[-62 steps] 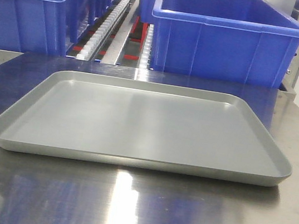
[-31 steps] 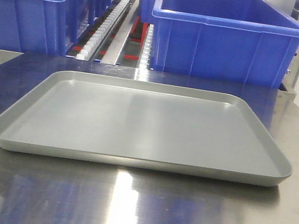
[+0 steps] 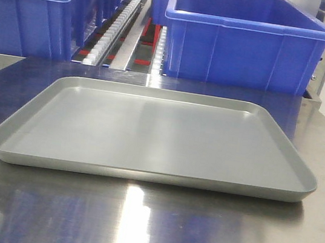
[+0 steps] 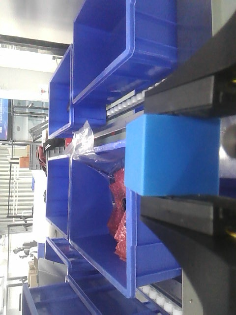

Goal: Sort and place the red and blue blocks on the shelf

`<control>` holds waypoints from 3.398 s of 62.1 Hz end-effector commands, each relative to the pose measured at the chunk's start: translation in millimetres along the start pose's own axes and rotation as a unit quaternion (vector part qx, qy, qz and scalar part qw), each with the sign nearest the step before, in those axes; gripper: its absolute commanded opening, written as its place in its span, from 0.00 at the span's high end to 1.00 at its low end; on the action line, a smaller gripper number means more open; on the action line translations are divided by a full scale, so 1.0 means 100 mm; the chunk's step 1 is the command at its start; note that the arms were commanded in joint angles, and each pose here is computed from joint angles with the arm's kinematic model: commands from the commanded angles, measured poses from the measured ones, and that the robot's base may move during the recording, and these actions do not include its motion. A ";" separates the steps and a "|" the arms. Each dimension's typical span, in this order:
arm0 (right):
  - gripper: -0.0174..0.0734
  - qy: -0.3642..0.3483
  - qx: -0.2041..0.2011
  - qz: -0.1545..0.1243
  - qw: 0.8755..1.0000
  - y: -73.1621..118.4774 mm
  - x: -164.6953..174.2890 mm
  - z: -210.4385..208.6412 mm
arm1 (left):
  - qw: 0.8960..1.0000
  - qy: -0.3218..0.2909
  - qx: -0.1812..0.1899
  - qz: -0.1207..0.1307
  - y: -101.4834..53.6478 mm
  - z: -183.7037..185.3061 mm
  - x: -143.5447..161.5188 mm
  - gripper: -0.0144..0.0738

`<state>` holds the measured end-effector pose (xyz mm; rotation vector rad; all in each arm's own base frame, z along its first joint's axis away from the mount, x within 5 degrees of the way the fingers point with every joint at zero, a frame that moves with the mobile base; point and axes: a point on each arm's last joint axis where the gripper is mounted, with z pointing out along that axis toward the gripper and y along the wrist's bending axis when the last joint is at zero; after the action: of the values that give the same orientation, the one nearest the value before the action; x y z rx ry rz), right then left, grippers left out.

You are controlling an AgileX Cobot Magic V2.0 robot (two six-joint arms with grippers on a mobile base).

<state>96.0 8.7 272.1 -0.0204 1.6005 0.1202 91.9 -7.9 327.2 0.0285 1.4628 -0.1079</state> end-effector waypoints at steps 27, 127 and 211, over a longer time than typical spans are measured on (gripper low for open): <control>0.75 -0.061 0.004 -0.004 0.998 0.00 -0.18 -0.01 | 0.999 -0.052 -0.004 0.000 0.00 0.00 -0.17 0.70; 0.75 -0.061 0.004 -0.004 0.998 0.00 -0.18 -0.01 | 0.999 -0.046 -0.004 0.000 0.00 0.01 -0.14 0.70; 0.75 -0.061 0.004 -0.004 0.998 0.00 -0.18 -0.01 | 0.999 -0.046 -0.004 0.000 0.00 0.01 -0.14 0.70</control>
<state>96.0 8.7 272.1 -0.0204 1.6005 0.1202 92.2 -8.0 325.1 0.0308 1.4737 -0.1066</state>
